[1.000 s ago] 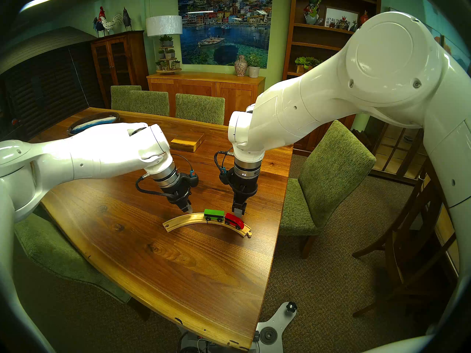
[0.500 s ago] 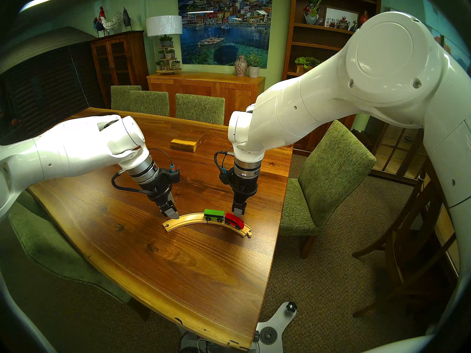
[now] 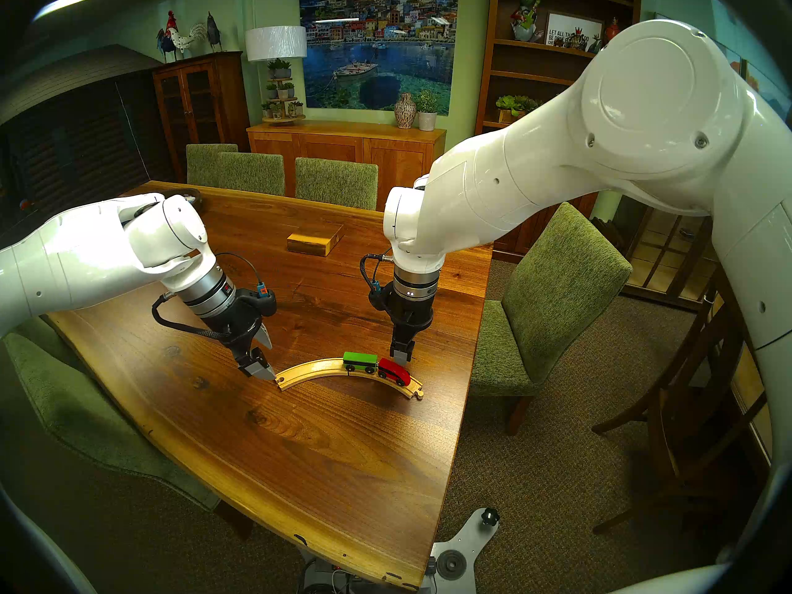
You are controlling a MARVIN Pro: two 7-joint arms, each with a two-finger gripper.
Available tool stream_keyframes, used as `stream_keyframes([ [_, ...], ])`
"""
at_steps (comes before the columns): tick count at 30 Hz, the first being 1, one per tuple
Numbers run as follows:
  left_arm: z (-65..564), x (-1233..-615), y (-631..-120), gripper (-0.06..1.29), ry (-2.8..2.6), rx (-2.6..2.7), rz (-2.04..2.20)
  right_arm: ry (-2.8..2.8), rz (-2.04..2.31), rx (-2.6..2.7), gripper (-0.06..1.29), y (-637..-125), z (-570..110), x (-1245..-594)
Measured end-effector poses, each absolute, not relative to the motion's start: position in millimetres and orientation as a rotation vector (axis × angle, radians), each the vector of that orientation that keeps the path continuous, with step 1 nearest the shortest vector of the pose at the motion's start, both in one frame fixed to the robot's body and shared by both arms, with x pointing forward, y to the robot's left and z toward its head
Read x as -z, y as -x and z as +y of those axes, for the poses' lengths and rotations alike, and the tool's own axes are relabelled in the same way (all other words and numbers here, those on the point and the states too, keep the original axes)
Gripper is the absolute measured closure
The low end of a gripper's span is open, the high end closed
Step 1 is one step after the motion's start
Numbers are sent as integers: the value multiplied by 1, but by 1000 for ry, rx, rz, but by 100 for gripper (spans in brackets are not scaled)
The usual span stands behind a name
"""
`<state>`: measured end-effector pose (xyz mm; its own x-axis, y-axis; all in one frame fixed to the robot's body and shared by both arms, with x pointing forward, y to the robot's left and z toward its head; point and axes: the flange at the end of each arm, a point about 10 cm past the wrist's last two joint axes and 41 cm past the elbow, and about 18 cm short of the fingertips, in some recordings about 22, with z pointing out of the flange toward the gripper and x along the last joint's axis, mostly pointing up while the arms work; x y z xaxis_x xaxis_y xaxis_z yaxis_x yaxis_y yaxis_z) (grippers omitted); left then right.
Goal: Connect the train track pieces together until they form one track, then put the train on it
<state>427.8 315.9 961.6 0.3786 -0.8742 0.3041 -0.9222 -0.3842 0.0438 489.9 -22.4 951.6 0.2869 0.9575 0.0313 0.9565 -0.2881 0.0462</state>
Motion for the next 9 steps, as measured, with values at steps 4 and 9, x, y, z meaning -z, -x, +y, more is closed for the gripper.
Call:
stream_keyframes([
  [4, 321, -962, -424, 0, -2436, -354, -1621, -2505, 1863, -82, -1, -490, -22, -952],
  [9, 325, -963, -422, 0, -2445, -372, -1630, -2505, 1863, -82, -1, -490, -22, -952],
])
